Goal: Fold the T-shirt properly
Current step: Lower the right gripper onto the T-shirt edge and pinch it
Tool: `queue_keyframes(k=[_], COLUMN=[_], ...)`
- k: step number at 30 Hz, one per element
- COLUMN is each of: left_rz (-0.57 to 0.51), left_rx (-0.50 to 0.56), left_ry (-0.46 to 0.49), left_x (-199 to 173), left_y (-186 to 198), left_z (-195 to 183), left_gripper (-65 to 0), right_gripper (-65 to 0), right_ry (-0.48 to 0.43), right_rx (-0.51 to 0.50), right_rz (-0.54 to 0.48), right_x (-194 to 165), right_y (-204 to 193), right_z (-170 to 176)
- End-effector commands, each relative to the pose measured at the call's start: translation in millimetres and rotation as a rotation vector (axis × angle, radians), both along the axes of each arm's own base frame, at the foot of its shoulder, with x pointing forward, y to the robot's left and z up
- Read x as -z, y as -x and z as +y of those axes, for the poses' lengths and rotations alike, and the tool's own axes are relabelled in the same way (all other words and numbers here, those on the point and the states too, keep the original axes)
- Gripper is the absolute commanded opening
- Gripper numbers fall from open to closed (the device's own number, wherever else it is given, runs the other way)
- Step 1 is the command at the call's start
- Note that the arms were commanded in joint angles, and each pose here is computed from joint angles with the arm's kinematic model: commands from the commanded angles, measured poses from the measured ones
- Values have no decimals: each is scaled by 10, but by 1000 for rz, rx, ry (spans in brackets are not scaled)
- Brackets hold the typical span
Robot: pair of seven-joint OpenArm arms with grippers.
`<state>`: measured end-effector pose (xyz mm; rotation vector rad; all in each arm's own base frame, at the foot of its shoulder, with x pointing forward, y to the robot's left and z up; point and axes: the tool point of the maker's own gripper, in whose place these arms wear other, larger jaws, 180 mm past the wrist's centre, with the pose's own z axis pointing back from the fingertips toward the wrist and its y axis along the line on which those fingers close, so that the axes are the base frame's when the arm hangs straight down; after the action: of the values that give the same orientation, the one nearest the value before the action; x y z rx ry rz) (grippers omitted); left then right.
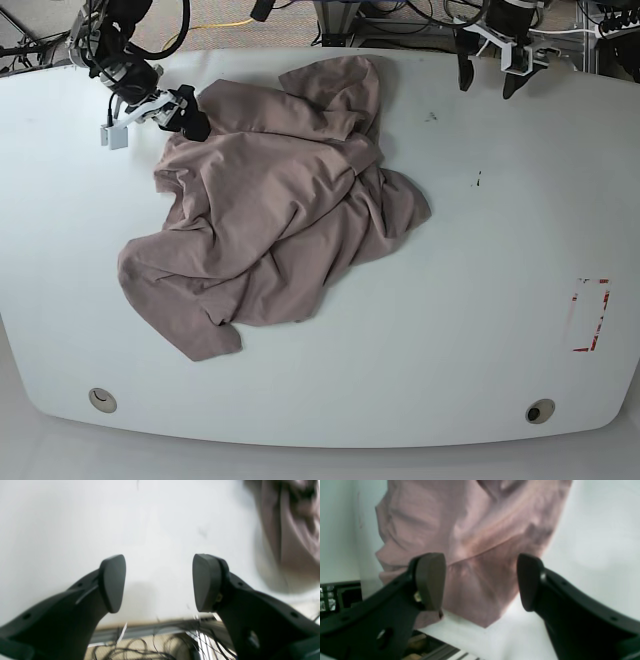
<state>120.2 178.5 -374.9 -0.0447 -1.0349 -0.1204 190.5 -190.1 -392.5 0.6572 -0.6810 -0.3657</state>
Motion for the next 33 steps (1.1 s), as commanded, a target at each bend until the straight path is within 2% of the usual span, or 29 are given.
queue_keyframes(k=[1, 17, 23, 27, 33], left_rz=[-17, -18, -18, -22, -38], left_rx=[1, 0, 1, 2, 2], left_ry=[-1, -4, -5, -4, -3], left_x=[-63, -56, -55, -68, -90], left_y=[18, 10, 10, -3, -57], left_z=[5, 17, 16, 16, 14], left_gripper=[-261, -261, -261, -261, -261], right_gripper=[-227, -227, -227, -227, -238], right_ry=[2, 69, 87, 61, 22], right_rx=[20, 66, 66, 69, 10], right_rz=[-25, -61, -23, 2, 15], right_x=[-26, -124, 16, 126, 195], right_y=[-76, -229, -266, -287, -313], right_z=[-95, -376, -413, -373, -95])
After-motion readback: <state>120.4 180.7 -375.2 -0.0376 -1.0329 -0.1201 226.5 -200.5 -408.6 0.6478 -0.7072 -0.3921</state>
